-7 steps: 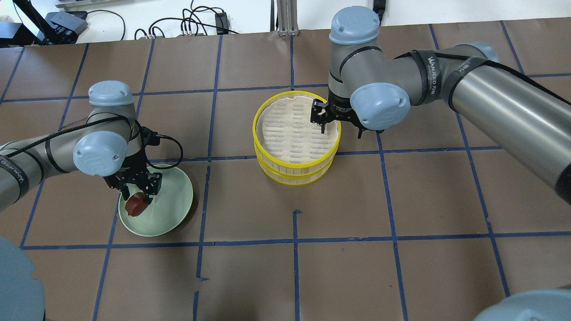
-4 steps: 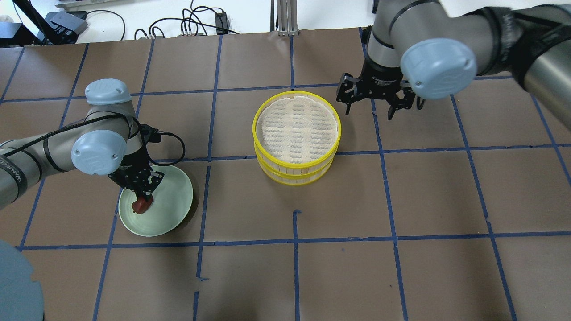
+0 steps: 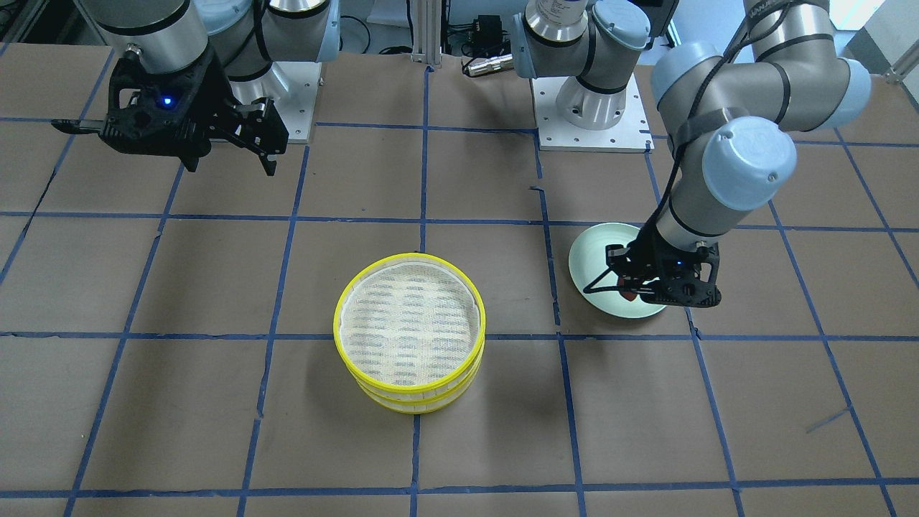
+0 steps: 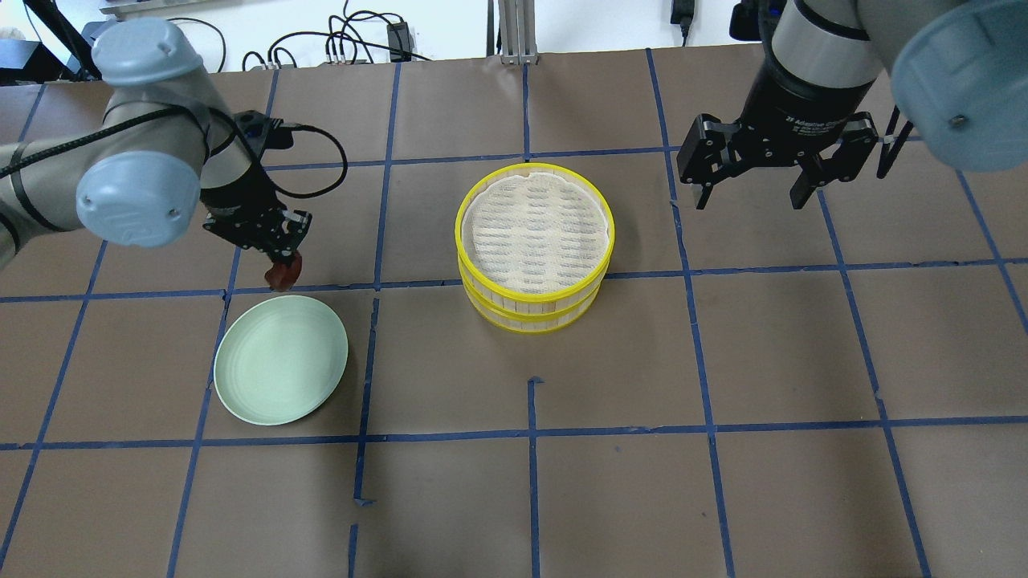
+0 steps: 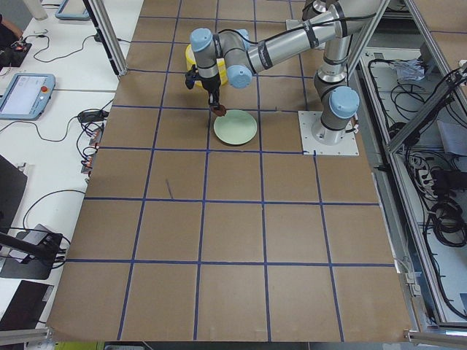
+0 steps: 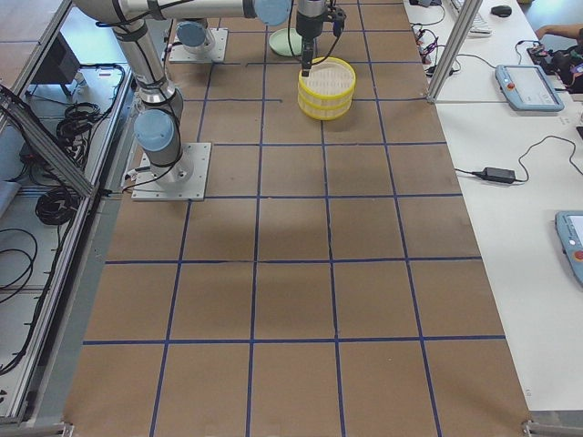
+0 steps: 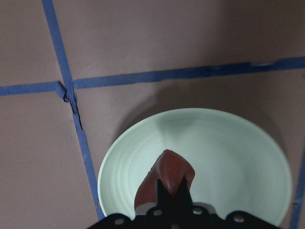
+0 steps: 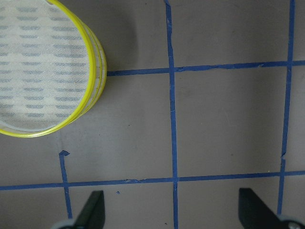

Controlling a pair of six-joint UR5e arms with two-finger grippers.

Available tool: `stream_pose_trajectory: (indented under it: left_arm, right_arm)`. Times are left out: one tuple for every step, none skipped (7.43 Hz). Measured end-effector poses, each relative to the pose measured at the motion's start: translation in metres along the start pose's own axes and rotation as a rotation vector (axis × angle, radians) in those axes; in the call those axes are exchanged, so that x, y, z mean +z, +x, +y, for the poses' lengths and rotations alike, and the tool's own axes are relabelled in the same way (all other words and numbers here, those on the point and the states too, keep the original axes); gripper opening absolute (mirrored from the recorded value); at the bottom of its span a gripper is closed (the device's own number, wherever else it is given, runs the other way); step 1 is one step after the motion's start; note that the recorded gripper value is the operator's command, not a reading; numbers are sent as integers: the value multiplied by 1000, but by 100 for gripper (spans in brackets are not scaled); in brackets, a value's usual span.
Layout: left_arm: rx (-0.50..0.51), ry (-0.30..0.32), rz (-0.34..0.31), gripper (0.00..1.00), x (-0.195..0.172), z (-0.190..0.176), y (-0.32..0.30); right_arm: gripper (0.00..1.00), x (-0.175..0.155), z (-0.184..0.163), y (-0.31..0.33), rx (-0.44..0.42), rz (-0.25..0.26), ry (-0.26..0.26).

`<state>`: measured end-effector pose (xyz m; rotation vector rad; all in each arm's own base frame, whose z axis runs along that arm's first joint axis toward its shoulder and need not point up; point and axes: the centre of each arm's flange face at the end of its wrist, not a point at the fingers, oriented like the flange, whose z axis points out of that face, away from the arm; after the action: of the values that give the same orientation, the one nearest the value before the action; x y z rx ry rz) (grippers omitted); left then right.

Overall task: Place buns in different layers of steamer
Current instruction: 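Lift the brown bun with the left gripper while the right gripper withdraws, then carry the brown bun over the steamer top tier and release it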

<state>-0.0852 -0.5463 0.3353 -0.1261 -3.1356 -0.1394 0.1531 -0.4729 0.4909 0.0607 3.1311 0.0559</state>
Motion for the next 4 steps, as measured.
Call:
stream_pose_trajectory:
  left_arm:
    - [-23,28,43,0,-23,-2,43]
    - [-60,49,77,0,-33,-2,83]
    - [-108,68,123,0,-34,-3,117]
    - [-161,83,186,1,-29,-7,142]
  right_arm:
    - [100,1,0,-2,-3,-12,-7]
    - [100,6,-3,-2,-4,-14,-18]
    - [100,11,-6,-3,-4,-15,-27]
    - [100,16,-10,-3,-3,-17,-34]
